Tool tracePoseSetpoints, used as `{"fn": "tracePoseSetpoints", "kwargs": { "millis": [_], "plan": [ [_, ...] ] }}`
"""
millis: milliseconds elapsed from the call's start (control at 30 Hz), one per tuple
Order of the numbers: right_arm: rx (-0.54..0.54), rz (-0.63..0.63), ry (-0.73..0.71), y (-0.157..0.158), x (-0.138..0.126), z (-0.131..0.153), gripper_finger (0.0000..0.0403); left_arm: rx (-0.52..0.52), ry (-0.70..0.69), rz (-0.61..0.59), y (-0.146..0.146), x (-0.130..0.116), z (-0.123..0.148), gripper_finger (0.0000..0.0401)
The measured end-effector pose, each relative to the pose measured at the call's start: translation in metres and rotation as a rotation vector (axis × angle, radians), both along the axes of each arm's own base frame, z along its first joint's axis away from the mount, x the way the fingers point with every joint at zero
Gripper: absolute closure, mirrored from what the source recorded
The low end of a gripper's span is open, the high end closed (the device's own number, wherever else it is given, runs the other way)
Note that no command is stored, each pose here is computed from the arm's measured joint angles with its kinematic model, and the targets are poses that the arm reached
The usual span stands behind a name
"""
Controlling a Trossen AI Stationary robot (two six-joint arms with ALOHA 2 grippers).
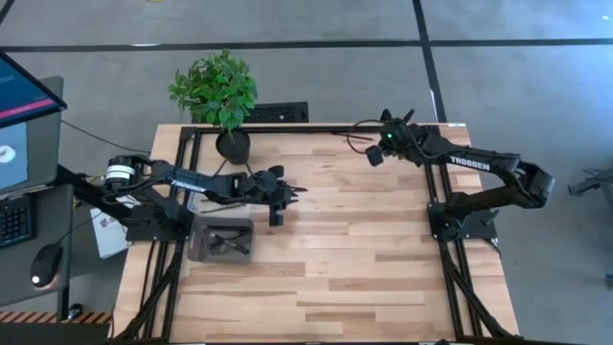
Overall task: Sort pens & pencils
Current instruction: Put the black pencil into the transparent bin
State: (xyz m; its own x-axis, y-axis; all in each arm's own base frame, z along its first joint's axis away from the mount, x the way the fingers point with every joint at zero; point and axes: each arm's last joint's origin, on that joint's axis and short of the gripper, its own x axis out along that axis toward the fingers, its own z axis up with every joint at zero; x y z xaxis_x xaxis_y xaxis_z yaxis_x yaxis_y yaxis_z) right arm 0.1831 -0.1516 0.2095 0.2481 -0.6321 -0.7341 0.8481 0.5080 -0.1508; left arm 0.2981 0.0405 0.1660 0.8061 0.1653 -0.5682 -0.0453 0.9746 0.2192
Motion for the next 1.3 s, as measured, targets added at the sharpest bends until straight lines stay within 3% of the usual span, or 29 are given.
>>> {"fn": "tracePoseSetpoints", "kwargs": {
  "millis": [367,533,633,767,900,1100,1300],
  "plan": [
    [-0.073,0.179,0.107,-0.003,0.002,0.002,0.0209,0.022,-0.064,0.096,0.031,-0.002,0.005,0.0344],
    [-0.125,0.229,0.093,0.000,0.009,0.006,0.0174,0.071,-0.077,0.092,0.038,-0.003,0.008,0.0344],
    [-0.203,0.260,0.056,-0.004,0.014,0.013,0.0167,0.149,-0.080,0.099,0.041,-0.003,0.010,0.0344],
    [-0.226,0.228,-0.020,-0.004,0.018,0.017,0.0168,0.251,-0.050,0.196,0.046,-0.004,0.011,0.0344],
    [-0.262,0.240,-0.028,-0.006,0.019,0.020,0.0170,0.236,-0.041,0.261,0.047,-0.005,0.009,0.0344],
    [-0.275,0.222,-0.074,-0.006,0.022,0.023,0.0170,0.236,-0.034,0.259,0.047,-0.006,0.009,0.0344],
    [-0.291,0.251,-0.033,-0.007,0.021,0.022,0.0170,0.235,-0.035,0.257,0.047,-0.006,0.009,0.0344]
  ]
}}
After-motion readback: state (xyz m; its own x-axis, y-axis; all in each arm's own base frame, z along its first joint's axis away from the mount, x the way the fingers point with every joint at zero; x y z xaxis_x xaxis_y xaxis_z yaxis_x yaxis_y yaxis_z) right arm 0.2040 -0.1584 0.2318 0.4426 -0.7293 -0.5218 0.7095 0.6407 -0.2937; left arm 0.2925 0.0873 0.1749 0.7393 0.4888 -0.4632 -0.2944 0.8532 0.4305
